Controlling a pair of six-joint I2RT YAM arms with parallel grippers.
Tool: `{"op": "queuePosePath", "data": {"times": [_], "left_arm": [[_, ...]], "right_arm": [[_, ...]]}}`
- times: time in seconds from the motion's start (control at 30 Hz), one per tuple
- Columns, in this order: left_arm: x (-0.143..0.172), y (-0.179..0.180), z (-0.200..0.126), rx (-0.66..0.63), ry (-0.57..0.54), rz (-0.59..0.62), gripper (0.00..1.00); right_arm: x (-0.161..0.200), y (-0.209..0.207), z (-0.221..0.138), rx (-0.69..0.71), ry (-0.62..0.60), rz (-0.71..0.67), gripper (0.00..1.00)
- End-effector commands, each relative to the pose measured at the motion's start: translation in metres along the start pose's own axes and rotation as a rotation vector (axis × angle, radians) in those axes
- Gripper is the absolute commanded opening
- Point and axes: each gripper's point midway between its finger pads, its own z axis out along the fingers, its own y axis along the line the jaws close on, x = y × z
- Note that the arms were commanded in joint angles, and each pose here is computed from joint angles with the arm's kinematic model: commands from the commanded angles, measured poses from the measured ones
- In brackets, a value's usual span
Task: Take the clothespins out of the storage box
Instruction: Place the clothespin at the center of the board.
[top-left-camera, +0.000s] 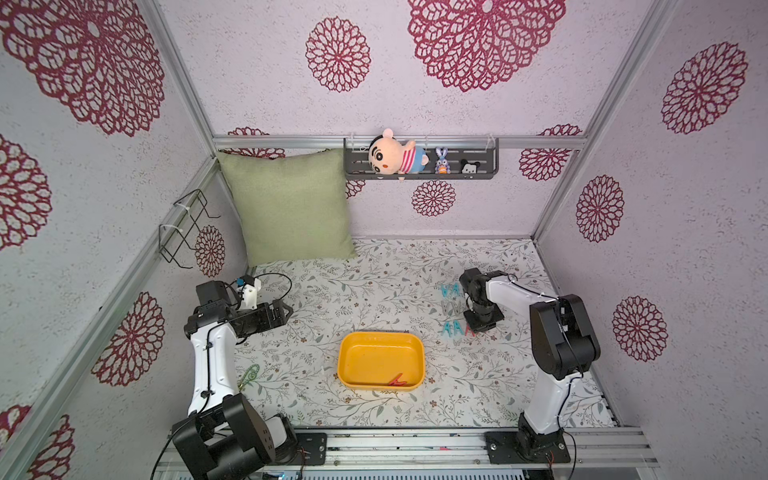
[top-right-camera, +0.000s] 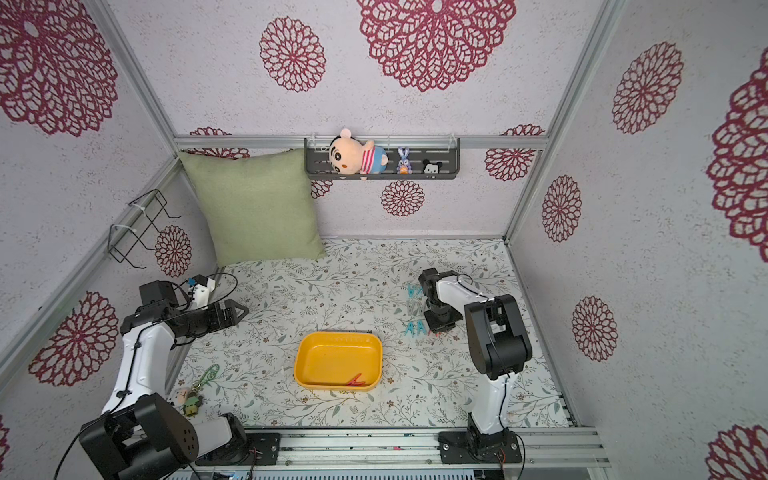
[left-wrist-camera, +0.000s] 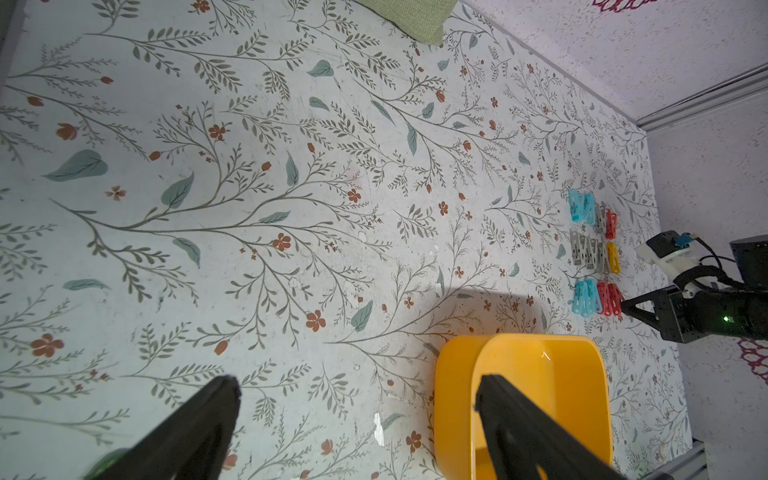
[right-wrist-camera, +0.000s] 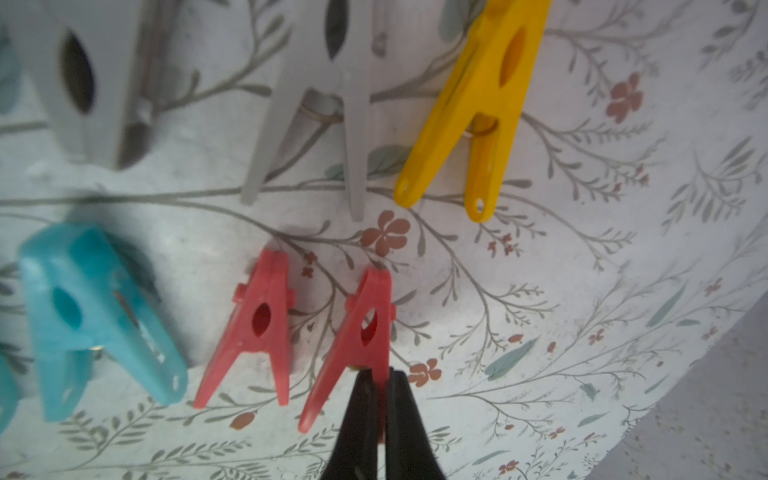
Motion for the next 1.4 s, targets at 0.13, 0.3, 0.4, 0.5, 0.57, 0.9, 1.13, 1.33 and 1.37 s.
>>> {"op": "queuePosePath", "data": {"times": [0.13, 0.3, 0.4, 0.5, 0.57, 0.9, 1.13, 1.33, 1.37], "left_arm": [[-0.004, -0.005, -0.002, 0.016, -0.014, 0.018, 0.97], [-0.004, -0.005, -0.002, 0.015, -0.014, 0.017, 0.97], [-0.004, -0.004, -0.002, 0.014, -0.014, 0.017, 0.97], [-0.004, -0.004, -0.002, 0.013, -0.014, 0.017, 0.97], [-0.004, -0.005, -0.002, 0.014, -0.015, 0.017, 0.98], [-0.005, -0.005, -0.002, 0.017, -0.015, 0.017, 0.97], [-0.007, -0.004, -0.003, 0.010, -0.021, 0.022, 0.97], [-0.010, -0.001, 0.001, -0.056, 0.002, 0.077, 0.97], [-0.011, -0.003, 0.002, -0.061, 0.007, 0.094, 0.97]], "right_arm": [[0.005, -0.003, 0.004, 0.021, 0.027, -0.021, 0.02], [0.006, -0.003, 0.007, 0.023, 0.034, -0.024, 0.08], [0.006, -0.004, 0.008, 0.029, 0.035, -0.023, 0.11], [0.006, -0.005, 0.007, 0.038, 0.035, -0.022, 0.16], [0.006, -0.007, 0.005, 0.041, 0.032, -0.019, 0.17], [-0.002, -0.014, -0.023, 0.058, -0.027, 0.013, 0.29], [-0.007, -0.025, -0.071, 0.094, -0.104, 0.050, 0.30], [-0.026, -0.004, -0.137, -0.010, -0.290, 0.068, 0.30], [-0.030, 0.002, -0.150, -0.047, -0.336, 0.074, 0.32]]}}
